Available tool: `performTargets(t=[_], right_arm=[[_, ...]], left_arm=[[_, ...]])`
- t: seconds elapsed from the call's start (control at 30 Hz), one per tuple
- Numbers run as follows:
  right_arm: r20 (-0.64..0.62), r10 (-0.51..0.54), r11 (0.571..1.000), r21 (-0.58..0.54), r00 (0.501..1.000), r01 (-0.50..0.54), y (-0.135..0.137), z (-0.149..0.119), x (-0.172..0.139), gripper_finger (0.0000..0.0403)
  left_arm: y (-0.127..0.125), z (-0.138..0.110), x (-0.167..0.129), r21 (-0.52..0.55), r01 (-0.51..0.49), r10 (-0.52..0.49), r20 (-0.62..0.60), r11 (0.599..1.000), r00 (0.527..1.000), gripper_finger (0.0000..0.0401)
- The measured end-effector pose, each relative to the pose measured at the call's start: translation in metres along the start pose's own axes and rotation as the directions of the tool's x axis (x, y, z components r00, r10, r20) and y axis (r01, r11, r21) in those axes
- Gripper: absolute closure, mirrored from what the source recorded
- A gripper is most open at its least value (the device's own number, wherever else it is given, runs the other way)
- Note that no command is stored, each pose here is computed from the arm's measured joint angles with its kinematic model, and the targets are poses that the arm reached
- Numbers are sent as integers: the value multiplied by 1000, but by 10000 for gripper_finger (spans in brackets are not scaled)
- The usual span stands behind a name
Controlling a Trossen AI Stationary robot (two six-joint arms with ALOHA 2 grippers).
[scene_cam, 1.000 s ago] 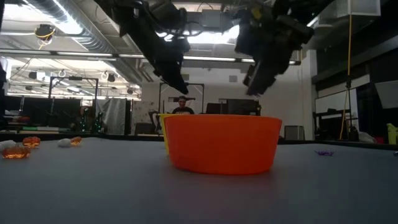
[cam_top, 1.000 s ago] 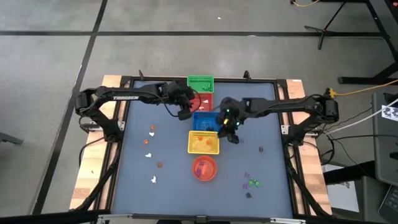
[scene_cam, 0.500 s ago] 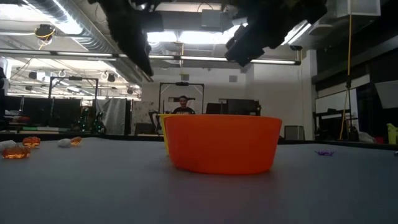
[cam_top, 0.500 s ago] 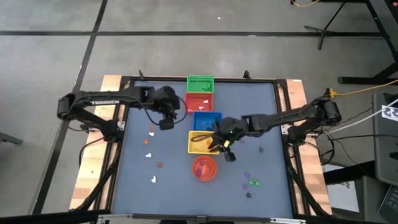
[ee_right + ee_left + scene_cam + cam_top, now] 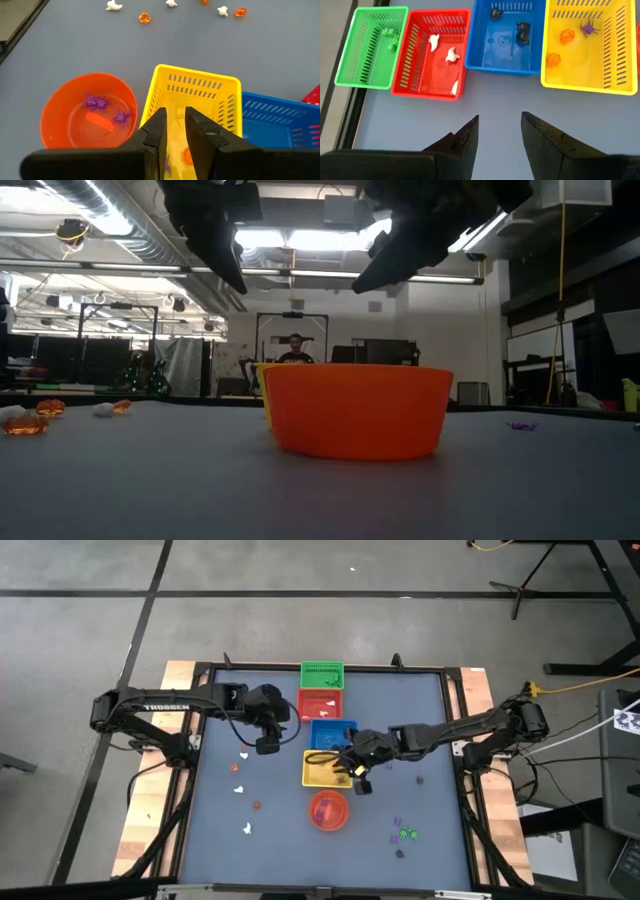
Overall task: Sort Halloween decoration
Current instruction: Put the purple spider toy into the orange bin
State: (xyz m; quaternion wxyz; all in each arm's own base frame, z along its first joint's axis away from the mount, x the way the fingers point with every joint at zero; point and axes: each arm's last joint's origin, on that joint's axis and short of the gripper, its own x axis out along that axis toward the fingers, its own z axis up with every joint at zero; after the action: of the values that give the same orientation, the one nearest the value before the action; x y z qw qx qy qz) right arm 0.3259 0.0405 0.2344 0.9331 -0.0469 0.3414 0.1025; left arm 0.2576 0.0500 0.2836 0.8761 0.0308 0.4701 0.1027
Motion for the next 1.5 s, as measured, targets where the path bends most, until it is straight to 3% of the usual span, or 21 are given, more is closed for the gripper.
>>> performTargets(t=[0.3,0.43,0.67,0.8,0.97,1.23,1.5], right_arm=[[3,-72,990,121,997,71,-23,-2,-2,336],[11,-24,989,143,1000,22,-32,-3,-4,327],[10,1,983,182,1000,-3,-38,-4,-5,250],[-8,7,986,168,1000,-5,-40,10,-5,212],[-164,41,994,108,986,-23,-44,25,7,197],[-428,107,994,76,897,-82,-49,19,47,214],[-465,164,987,78,870,-144,-49,13,58,225]], left_arm=[[0,0,0,0,0,0,0,1000,1000,269],[0,0,0,0,-1,1,-1,1000,1000,269],[0,0,0,1,-1,1,-1,1000,1000,269],[0,0,0,0,-2,2,0,1000,1000,269],[0,0,0,0,-5,5,3,1000,1000,269],[0,1,0,0,-5,5,10,1000,1000,269],[0,3,0,-3,-7,7,25,1000,1000,269]])
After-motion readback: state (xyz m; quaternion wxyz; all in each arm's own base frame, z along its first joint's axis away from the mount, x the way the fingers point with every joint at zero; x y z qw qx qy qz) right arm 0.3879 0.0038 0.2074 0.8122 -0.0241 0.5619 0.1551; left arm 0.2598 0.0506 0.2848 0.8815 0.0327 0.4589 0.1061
